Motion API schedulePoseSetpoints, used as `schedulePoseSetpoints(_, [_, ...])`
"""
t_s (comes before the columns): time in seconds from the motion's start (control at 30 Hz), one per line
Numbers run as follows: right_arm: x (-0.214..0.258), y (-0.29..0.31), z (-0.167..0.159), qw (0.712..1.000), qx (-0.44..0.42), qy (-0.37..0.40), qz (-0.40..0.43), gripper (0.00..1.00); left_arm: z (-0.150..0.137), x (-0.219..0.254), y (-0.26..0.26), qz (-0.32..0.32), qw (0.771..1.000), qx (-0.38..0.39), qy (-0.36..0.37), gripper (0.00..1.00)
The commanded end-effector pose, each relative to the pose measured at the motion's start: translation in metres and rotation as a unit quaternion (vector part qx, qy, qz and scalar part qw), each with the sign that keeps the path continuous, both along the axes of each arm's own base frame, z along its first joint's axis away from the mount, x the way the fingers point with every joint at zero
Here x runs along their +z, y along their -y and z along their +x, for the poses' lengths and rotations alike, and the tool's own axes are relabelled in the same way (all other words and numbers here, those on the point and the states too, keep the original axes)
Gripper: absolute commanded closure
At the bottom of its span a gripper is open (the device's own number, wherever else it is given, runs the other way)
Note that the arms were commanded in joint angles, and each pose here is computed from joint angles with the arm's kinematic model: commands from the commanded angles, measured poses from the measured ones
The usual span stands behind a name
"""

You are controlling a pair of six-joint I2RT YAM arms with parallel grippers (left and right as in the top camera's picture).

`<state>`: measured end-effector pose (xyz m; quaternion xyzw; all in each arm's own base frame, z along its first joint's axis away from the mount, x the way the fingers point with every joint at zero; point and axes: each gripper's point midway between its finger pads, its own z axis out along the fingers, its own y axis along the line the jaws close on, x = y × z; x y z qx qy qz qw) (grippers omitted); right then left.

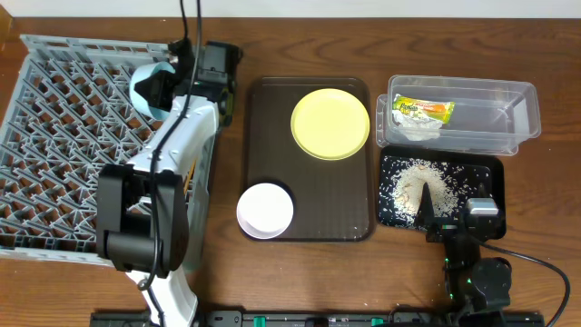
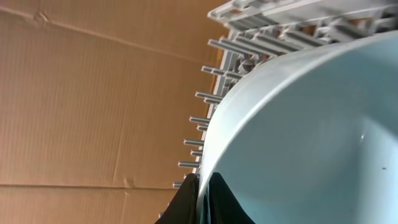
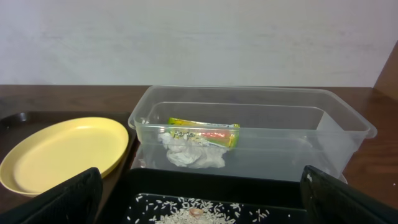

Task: Sort waste into correct bins and load items into the dishwasher
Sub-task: 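Carry the blue bowl with the left gripper and stand it in the rack, then reach the left gripper to the white bowl and grasp its rim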

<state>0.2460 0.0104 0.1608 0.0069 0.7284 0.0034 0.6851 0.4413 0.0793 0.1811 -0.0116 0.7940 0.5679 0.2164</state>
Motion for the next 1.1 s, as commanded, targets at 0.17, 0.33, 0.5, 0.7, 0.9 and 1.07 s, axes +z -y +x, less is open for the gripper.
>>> schedulePoseSetpoints(0.17, [0.0, 0.003, 0.0, 1.0, -0.006, 0.002, -0.005, 0.01, -0.002, -0.012, 0.024, 0.012, 0.999, -0.027, -0.041, 0.71])
schedulePoseSetpoints(0.33, [0.0, 0.003, 0.0, 1.0, -0.006, 0.002, -0.005, 0.01, -0.015, -0.024, 0.039, -0.02, 0.998, -0.037, -0.053, 0.48])
schedulePoseSetpoints(0.5, [0.0, 0.003, 0.0, 1.0, -0.006, 0.002, -0.005, 0.01, -0.044, -0.05, 0.073, -0.194, 0.977, -0.053, -0.078, 0.48])
schedulePoseSetpoints(0.7, [0.0, 0.003, 0.0, 1.0, -0.006, 0.002, -0.005, 0.01, -0.084, -0.033, 0.16, -0.485, 0.86, -0.127, -0.097, 0.41])
schedulePoseSetpoints(0.9, [0.0, 0.003, 0.0, 1.0, -0.006, 0.002, -0.005, 0.01, -0.136, -0.014, 0.219, -0.637, 0.738, -0.153, -0.164, 0.41])
schedulePoseSetpoints(1.07, [0.0, 0.003, 0.0, 1.0, -0.006, 0.002, -0.005, 0.01, -0.182, -0.047, 0.203, -0.618, 0.743, -0.085, -0.243, 0.44])
